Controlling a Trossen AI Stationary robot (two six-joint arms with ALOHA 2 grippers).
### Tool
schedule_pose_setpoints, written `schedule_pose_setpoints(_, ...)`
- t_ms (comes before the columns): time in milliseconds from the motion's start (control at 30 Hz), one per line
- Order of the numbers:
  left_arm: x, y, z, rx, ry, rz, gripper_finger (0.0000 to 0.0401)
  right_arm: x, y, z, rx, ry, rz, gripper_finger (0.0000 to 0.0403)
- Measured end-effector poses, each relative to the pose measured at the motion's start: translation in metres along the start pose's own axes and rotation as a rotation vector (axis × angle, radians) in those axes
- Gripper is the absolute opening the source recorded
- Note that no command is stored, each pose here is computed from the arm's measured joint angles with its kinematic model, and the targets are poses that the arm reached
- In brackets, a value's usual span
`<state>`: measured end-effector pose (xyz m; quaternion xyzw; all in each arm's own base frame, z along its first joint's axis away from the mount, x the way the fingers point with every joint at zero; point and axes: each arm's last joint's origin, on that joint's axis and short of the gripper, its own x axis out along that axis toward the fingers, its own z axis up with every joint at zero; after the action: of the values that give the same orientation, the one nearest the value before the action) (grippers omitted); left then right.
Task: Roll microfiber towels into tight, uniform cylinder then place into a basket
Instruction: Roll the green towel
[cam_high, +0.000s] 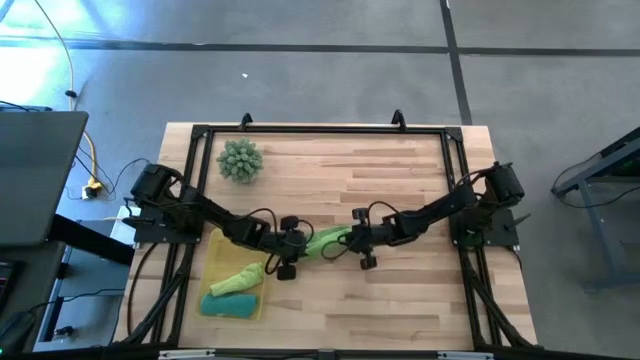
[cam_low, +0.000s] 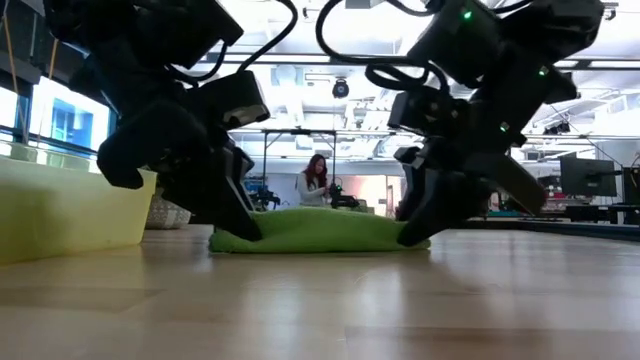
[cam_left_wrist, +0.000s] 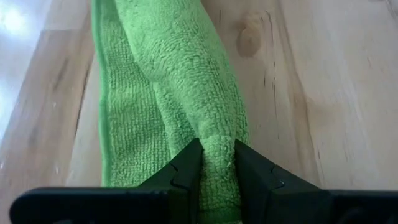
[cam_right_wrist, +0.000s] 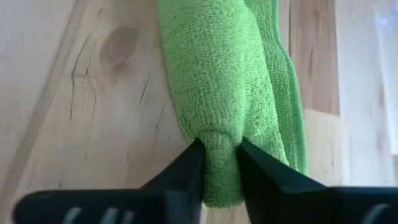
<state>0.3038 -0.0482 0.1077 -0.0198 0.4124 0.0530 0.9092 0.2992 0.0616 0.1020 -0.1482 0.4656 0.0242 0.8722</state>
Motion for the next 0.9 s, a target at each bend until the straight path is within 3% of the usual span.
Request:
schedule_pose_setpoints(267, -0.015, 0.003, 0.006, 0.097, -0.009, 0.051, 0.0067, 0.003, -0.014, -0.002, 0.181, 0.002, 0.156, 0.0013)
schedule_pose_setpoints(567, -0.037, 0.008, 0.012, 0.142, 0.001, 0.103, 0.0071, 0.007, -0.040, -0.008, 0.459, 0.023, 0.412, 0.0012)
schedule_pose_setpoints(767, -0.038, 0.009, 0.006, 0.143, 0.059, 0.089, 0.0113, 0.008, -0.047, -0.010, 0.487, 0.027, 0.440, 0.0012)
schedule_pose_setpoints(900, -0.039, 0.009, 0.007, 0.200, 0.052, 0.139, 0.0137, 0.008, -0.050, -0.012, 0.547, 0.042, 0.454, 0.0012)
